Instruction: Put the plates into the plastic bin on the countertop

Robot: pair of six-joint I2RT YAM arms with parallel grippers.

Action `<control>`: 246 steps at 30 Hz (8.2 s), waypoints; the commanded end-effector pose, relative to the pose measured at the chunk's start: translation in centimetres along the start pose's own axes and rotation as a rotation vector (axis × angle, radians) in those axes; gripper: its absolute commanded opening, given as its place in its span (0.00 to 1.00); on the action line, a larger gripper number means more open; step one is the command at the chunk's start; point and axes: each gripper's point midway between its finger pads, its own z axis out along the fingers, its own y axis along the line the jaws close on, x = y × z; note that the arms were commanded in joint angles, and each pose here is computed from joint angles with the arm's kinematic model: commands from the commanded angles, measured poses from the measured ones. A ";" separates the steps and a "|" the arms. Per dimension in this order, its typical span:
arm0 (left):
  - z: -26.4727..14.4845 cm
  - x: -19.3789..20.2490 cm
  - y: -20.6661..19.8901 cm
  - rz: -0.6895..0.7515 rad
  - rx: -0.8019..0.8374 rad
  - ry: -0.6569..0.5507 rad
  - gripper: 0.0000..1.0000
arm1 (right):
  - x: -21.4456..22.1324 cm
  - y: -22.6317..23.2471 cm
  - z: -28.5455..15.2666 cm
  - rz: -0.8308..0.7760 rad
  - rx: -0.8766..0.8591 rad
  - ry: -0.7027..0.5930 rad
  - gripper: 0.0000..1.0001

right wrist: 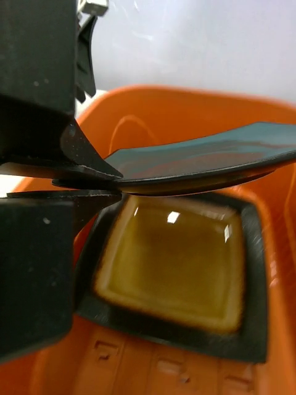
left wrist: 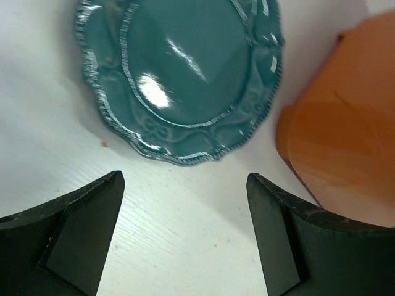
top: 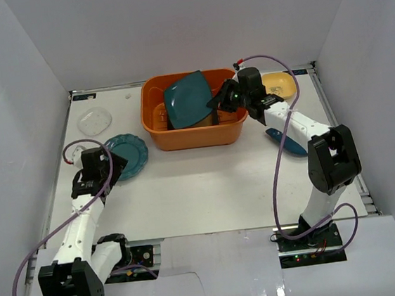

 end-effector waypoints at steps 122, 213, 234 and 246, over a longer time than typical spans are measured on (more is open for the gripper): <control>-24.0 -4.6 -19.0 0.195 1.017 -0.020 0.86 | -1.2 13.4 -9.3 -0.107 -0.388 -0.167 0.08; -17.7 3.2 -13.2 0.608 0.790 -0.223 0.98 | -7.8 -15.2 -28.9 0.277 0.371 -0.843 0.08; -5.9 -12.3 -19.8 0.159 0.467 -0.270 0.98 | -10.2 6.2 -0.5 -0.158 0.014 -0.249 0.08; 10.2 -12.5 -3.8 -0.199 0.086 -0.108 0.98 | -3.9 -0.9 3.8 -0.125 0.118 -0.058 0.08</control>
